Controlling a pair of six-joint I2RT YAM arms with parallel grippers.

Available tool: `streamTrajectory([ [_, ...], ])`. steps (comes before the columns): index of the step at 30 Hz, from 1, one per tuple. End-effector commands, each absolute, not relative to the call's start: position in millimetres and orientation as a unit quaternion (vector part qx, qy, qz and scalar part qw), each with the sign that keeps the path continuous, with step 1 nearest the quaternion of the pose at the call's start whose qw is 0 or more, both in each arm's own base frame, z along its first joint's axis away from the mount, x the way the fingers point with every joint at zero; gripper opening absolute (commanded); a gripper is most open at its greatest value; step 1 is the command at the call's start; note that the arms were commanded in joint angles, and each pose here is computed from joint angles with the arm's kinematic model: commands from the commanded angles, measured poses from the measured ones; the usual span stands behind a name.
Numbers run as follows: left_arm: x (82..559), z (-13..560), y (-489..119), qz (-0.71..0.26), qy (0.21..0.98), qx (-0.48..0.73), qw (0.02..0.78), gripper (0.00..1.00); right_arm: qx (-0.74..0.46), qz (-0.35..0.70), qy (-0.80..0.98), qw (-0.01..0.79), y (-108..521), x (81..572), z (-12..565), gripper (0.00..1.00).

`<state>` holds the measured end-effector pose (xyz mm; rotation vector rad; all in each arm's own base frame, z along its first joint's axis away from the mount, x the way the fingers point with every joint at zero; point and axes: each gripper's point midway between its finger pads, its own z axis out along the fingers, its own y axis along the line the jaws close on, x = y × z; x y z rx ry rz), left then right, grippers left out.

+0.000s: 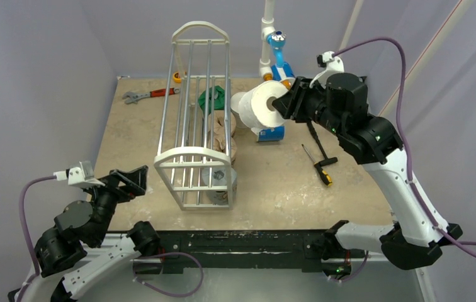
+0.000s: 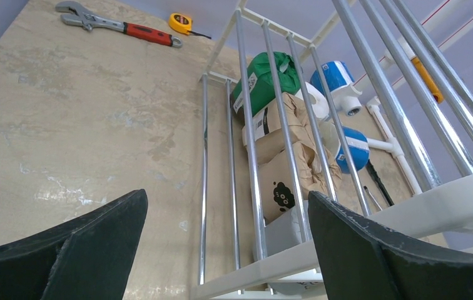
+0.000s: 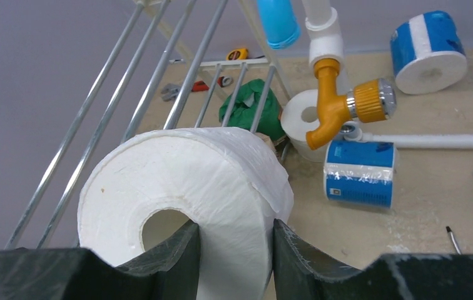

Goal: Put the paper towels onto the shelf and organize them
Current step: Place the paper towel on the shelf.

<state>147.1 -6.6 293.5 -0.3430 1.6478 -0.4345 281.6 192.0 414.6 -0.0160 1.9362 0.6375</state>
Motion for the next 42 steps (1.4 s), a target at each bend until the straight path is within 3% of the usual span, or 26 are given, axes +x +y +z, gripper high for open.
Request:
streamTrajectory([
  [1, 149.8, 308.1, -10.1, -0.203, 0.715, -0.157, 0.651, 0.99, -0.046, 0.35, 0.753, 0.555, 228.8, 275.3, 464.2, 0.17],
  [19, 156.1, 310.5, -17.1, -0.194, 0.718, -0.15, 0.651, 0.99, -0.071, 0.377, 0.718, 0.581, 272.2, 288.6, 529.3, 0.16],
  [42, 159.9, 310.9, -21.9, -0.185, 0.724, -0.139, 0.65, 0.99, -0.08, 0.376, 0.763, 0.519, 324.0, 327.6, 494.8, 0.18],
])
